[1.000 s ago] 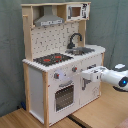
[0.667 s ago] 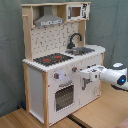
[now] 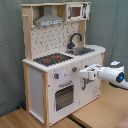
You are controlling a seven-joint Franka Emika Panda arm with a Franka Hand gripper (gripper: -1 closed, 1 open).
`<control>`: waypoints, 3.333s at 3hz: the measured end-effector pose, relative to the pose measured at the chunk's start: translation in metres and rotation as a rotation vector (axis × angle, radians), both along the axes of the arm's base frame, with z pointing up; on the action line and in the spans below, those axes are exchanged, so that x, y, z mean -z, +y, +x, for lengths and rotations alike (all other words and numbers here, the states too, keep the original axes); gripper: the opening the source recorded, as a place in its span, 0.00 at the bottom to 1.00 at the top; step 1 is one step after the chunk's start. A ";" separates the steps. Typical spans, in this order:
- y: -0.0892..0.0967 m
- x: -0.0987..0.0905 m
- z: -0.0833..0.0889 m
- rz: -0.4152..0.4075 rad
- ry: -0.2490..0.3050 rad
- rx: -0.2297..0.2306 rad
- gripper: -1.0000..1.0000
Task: Play with the kitchen
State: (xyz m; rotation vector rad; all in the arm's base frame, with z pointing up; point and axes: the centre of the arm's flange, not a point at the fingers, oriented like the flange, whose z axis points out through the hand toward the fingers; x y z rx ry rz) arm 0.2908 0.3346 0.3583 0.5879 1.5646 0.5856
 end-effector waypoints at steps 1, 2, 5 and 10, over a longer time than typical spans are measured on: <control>-0.001 0.003 0.011 -0.019 0.012 -0.038 1.00; 0.018 0.003 0.028 -0.018 0.008 -0.047 1.00; 0.028 0.020 0.056 0.049 0.028 -0.012 0.00; 0.022 0.020 0.057 0.563 0.034 0.052 0.00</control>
